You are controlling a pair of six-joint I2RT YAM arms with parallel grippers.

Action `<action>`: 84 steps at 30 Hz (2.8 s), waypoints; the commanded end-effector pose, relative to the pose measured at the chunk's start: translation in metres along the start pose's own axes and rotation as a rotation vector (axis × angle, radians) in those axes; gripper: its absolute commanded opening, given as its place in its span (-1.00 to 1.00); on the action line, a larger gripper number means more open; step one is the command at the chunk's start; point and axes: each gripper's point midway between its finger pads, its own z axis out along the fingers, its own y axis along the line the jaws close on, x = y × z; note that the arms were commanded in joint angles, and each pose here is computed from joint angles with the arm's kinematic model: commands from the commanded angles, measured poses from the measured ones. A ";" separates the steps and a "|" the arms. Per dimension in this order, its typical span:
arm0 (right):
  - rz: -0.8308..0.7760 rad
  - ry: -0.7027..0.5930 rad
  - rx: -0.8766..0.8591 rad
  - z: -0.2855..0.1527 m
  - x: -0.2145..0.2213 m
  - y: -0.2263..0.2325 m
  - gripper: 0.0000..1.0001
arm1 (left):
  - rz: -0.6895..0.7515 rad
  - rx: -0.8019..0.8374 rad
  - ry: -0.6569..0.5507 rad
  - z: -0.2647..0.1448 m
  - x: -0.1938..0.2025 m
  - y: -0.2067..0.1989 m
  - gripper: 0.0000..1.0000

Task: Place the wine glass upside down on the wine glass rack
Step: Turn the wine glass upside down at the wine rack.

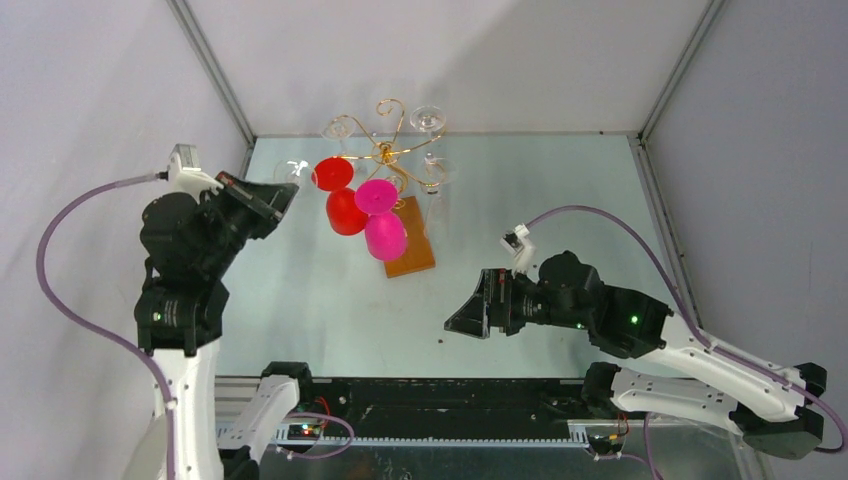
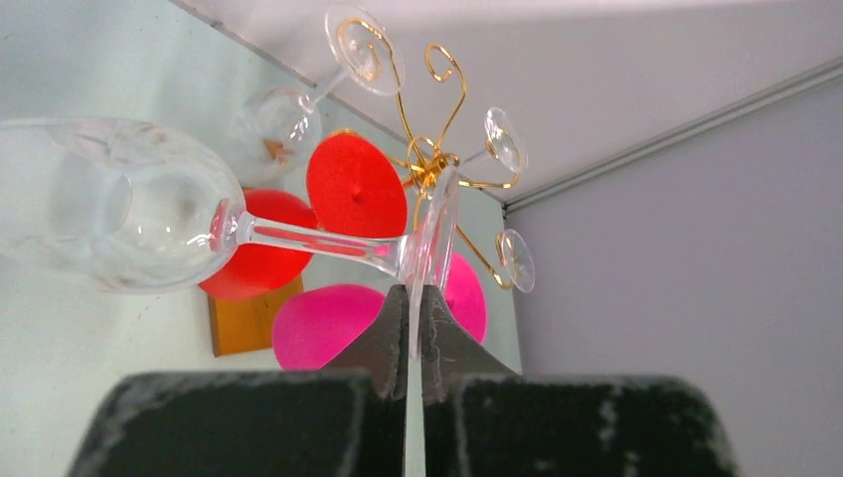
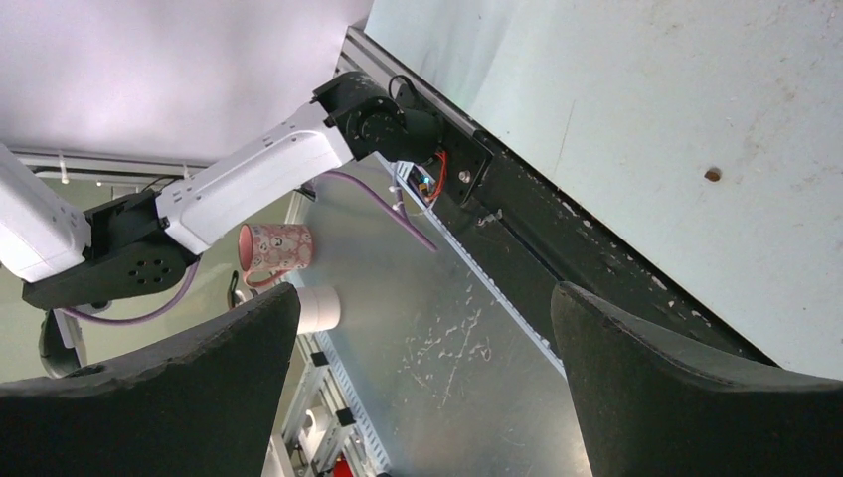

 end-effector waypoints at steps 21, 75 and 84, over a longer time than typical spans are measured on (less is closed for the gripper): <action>0.034 -0.064 -0.004 -0.013 -0.004 -0.005 0.99 | -0.026 0.191 -0.071 0.100 -0.085 -0.031 -1.00; 0.019 -0.049 0.032 -0.006 -0.002 -0.013 0.99 | -0.116 0.340 0.333 0.232 -0.010 -0.076 -1.00; 0.022 -0.056 0.042 -0.009 -0.002 -0.015 0.99 | -0.139 0.362 0.370 0.219 0.001 -0.085 -1.00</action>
